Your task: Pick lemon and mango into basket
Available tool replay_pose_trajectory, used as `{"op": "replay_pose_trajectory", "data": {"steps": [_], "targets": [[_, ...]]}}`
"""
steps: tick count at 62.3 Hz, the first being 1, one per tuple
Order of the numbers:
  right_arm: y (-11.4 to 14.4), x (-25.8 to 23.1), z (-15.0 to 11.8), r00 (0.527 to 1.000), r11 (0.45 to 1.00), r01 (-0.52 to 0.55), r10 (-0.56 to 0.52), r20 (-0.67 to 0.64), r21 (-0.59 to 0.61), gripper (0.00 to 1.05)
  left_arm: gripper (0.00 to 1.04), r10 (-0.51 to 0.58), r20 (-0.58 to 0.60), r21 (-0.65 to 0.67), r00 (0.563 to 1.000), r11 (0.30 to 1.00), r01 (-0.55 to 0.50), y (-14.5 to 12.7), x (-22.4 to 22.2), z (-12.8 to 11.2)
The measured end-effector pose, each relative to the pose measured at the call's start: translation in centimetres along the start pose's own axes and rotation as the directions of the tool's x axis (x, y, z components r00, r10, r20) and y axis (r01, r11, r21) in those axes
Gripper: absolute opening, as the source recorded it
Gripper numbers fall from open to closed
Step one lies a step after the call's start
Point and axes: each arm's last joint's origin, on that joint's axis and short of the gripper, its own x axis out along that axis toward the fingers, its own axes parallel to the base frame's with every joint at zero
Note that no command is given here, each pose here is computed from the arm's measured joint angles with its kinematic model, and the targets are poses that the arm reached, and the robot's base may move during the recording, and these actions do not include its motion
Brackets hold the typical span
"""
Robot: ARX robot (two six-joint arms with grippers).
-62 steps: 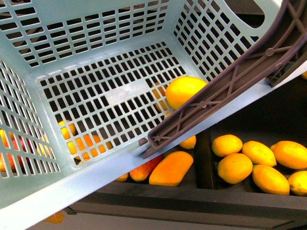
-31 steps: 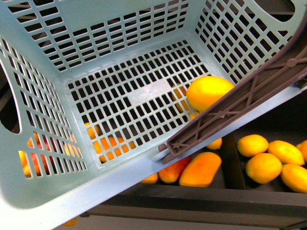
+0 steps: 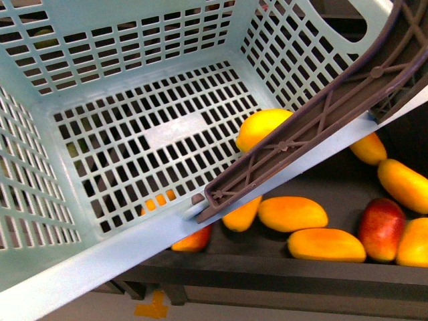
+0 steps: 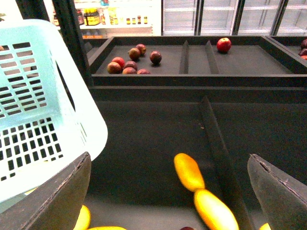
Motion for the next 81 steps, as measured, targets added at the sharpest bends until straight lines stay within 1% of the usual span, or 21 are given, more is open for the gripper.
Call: {"op": "replay_pose_trajectory", "data": {"steps": [23, 36, 46, 48, 50, 51, 52, 54, 55, 56, 59, 65, 70, 77, 81], "targets": [[0.0, 0.0, 0.0, 1.0, 1.0, 0.0, 0.0, 0.001, 0.0, 0.96, 0.05, -0.001, -0.001, 0.002, 1.0, 1.0, 0.001, 0.0, 0.0, 0.0], [0.0, 0.0, 0.0, 1.0, 1.0, -0.005, 0.005, 0.001, 0.0, 0.96, 0.05, 0.022, 0.042, 0.008, 0.999, 1.0, -0.023, 0.3, 0.0, 0.6], [0.0, 0.0, 0.0, 1.0, 1.0, -0.003, 0.003, 0.001, 0.0, 0.96, 0.05, 0.008, 0.015, 0.011, 1.0, 1.0, -0.008, 0.2, 0.0, 0.4], [0.0, 0.0, 0.0, 1.0, 1.0, 0.012, -0.011, -0.006, 0.008, 0.96, 0.05, 0.005, 0.009, 0.008, 1.0, 1.0, -0.005, 0.1, 0.0, 0.3], [0.0, 0.3, -0.1, 0.993, 0.996, 0.079, -0.075, -0.093, 0.039, 0.96, 0.05, 0.003, 0.005, 0.006, 1.0, 1.0, -0.003, 0.1, 0.0, 0.2], [0.0, 0.6, 0.0, 0.98, 0.99, 0.129, -0.118, -0.162, 0.057, 0.96, 0.05, 0.003, 0.005, 0.006, 1.0, 1.0, -0.003, 0.1, 0.0, 0.2], [-0.1, 0.8, 0.0, 0.971, 0.986, 0.154, -0.139, -0.197, 0.065, 0.96, 0.05, 0.001, 0.001, 0.006, 1.0, 1.0, -0.001, 0.1, 0.0, 0.2], [-0.5, 1.5, 0.3, 0.919, 0.959, 0.271, -0.233, -0.319, 0.08, 0.96, 0.05, 0.001, 0.001, 0.004, 1.0, 1.0, -0.001, 0.1, 0.0, 0.1], [-0.6, 1.7, 0.3, 0.907, 0.955, 0.286, -0.243, -0.345, 0.078, 0.96, 0.05, 0.0, 0.0, 0.002, 1.0, 1.0, 0.0, 0.1, 0.0, 0.1], [-0.9, 2.1, 0.3, 0.882, 0.945, 0.315, -0.258, -0.395, 0.087, 0.96, 0.05, 0.0, 0.0, 0.002, 1.0, 1.0, 0.0, 0.1, 0.0, 0.1], [-1.4, 2.9, 0.0, 0.843, 0.925, 0.362, -0.274, -0.463, 0.111, 0.96, 0.05, -0.001, -0.002, 0.003, 1.0, 1.0, 0.001, 0.0, 0.0, 0.0], [-2.9, 5.8, -0.8, 0.794, 0.886, 0.428, -0.274, -0.543, 0.179, 0.96, 0.05, -0.002, -0.005, 0.001, 1.0, 1.0, 0.002, 0.0, 0.0, 0.0], [-4.0, 8.1, -1.6, 0.754, 0.849, 0.488, -0.292, -0.589, 0.203, 0.96, 0.05, -0.003, -0.005, -0.001, 1.0, 1.0, 0.003, 0.0, 0.0, 0.0], [-4.8, 11.2, -4.2, 0.683, 0.81, 0.545, -0.277, -0.676, 0.218, 0.96, 0.05, 0.0, -0.001, 0.0, 1.0, 1.0, 0.0, 0.0, 0.0, 0.0], [-4.8, 12.3, -5.5, 0.659, 0.802, 0.553, -0.256, -0.708, 0.225, 0.96, 0.05, 0.003, 0.006, 0.001, 1.0, 1.0, -0.003, 0.0, 0.0, 0.1]]}}
